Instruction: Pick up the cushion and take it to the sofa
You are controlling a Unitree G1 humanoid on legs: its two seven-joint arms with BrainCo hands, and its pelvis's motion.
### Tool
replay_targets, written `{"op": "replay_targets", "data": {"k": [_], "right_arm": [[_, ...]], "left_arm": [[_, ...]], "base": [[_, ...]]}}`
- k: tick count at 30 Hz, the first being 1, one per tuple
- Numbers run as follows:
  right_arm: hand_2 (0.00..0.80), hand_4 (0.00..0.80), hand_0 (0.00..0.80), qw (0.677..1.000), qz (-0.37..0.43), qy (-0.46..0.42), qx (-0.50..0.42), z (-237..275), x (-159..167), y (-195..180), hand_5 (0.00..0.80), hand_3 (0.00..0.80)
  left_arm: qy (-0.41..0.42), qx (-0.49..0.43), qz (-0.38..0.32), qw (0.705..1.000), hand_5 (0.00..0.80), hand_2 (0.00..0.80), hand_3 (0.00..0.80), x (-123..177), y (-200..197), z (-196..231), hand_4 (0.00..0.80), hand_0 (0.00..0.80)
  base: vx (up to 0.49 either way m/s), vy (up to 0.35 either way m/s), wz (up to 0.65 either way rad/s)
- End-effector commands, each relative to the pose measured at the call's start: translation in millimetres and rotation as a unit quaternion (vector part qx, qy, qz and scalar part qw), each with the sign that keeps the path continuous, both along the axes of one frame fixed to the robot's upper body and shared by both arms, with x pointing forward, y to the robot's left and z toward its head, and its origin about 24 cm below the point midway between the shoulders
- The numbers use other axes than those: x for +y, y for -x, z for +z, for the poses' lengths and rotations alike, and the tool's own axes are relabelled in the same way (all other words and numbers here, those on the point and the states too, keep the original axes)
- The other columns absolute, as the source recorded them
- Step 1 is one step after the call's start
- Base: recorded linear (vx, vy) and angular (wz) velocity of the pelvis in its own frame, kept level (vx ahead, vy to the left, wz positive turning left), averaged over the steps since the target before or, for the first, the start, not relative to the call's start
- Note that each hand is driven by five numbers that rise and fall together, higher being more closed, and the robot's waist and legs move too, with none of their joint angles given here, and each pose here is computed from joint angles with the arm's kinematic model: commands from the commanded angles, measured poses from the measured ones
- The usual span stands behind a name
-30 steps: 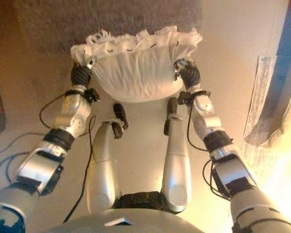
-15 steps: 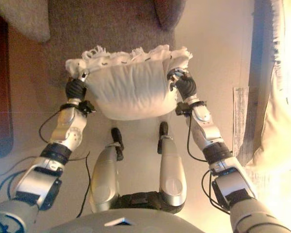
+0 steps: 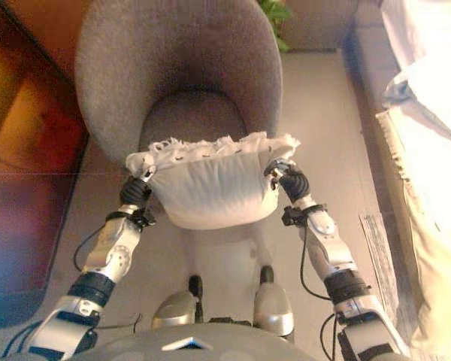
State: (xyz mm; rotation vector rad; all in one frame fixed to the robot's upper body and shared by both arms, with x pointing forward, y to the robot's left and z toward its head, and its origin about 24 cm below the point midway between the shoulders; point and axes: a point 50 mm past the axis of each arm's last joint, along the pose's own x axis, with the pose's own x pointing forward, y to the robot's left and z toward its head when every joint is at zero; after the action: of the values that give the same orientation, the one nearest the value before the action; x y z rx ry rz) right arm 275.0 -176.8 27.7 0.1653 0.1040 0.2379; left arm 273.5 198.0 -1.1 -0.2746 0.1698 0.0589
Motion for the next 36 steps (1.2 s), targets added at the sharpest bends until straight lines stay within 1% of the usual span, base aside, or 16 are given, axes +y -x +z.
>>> {"op": "replay_targets", "data": {"k": [1,5,12,17,25,29,30,31,32,34,36], "right_arm": [[0.8,0.8,0.8,0.998,0.033,-0.028,-0.054,15.0,22.9,-0.6,0.8,0.8],[0.8,0.8,0.8,0.998,0.027,-0.015,-0.054,10.6,22.8,4.4,0.8,0.8],[0.8,0.8,0.8,0.998,0.024,-0.009,-0.051,11.0,23.6,1.2,0.8,0.8],[0.8,0.8,0.8,0.998,0.023,-0.007,-0.051,11.3,22.9,-0.1,0.8,0.8],[0.8,0.8,0.8,0.999,0.008,-0.007,-0.053,11.1,29.3,-3.5,0.8,0.8],[0.8,0.8,0.8,0.999,-0.012,0.007,-0.035,4.0,25.0,-0.9,0.8,0.8],[0.678,0.678,0.678,0.999,-0.023,0.025,-0.032,0.3,22.4,0.7,0.678,0.678],[0.122,0.122,0.122,0.998,-0.031,0.047,-0.035,-1.4,20.6,1.6,0.122,0.122],[0.0,0.0,0.0,0.995,-0.046,0.085,-0.037,-3.5,17.2,2.5,0.0,0.0],[0.0,0.0,0.0,0.985,-0.067,0.154,-0.041,-6.2,10.0,2.6,0.0,0.0],[0.0,0.0,0.0,0.976,-0.063,0.203,-0.039,-8.4,6.0,1.6,0.0,0.0]], "left_arm": [[0.006,-0.12,-0.059,0.991,0.8,0.8,0.8,-15.8,-14.7,47.0,0.8,0.8],[0.009,-0.12,-0.059,0.991,0.8,0.8,0.8,-13.4,-10.6,46.7,0.8,0.8],[0.011,-0.111,-0.06,0.992,0.8,0.8,0.8,-14.6,-10.3,44.6,0.8,0.8],[0.012,-0.111,-0.054,0.992,0.8,0.8,0.8,-10.1,-9.6,43.0,0.8,0.8],[0.011,-0.117,-0.063,0.991,0.8,0.8,0.8,-12.9,-18.3,46.8,0.8,0.8],[0.01,-0.115,-0.075,0.99,0.8,0.8,0.8,-16.7,-21.7,45.7,0.8,0.8],[0.008,-0.114,-0.075,0.991,0.8,0.8,0.8,-17.1,-22.1,45.2,0.8,0.8],[0.007,-0.113,-0.075,0.991,0.8,0.8,0.8,-17.1,-22.1,44.7,0.8,0.8],[0.005,-0.113,-0.074,0.991,0.8,0.8,0.8,-17.0,-22.3,44.5,0.8,0.8],[-0.002,-0.113,-0.074,0.991,0.8,0.8,0.8,-18.0,-23.2,47.2,0.8,0.8],[-0.009,-0.114,-0.073,0.991,0.8,0.8,0.8,-18.4,-23.6,48.9,0.8,0.8]], "base": [[0.104,0.077,-0.04],[0.088,0.067,-0.11],[0.052,0.064,-0.01],[0.045,0.082,-0.02],[-0.005,0.101,-0.11],[0.048,0.038,0.1],[0.062,-0.017,-0.04],[0.055,-0.029,-0.02],[0.045,-0.046,-0.02],[0.028,-0.054,-0.06],[0.005,-0.032,-0.12]]}}
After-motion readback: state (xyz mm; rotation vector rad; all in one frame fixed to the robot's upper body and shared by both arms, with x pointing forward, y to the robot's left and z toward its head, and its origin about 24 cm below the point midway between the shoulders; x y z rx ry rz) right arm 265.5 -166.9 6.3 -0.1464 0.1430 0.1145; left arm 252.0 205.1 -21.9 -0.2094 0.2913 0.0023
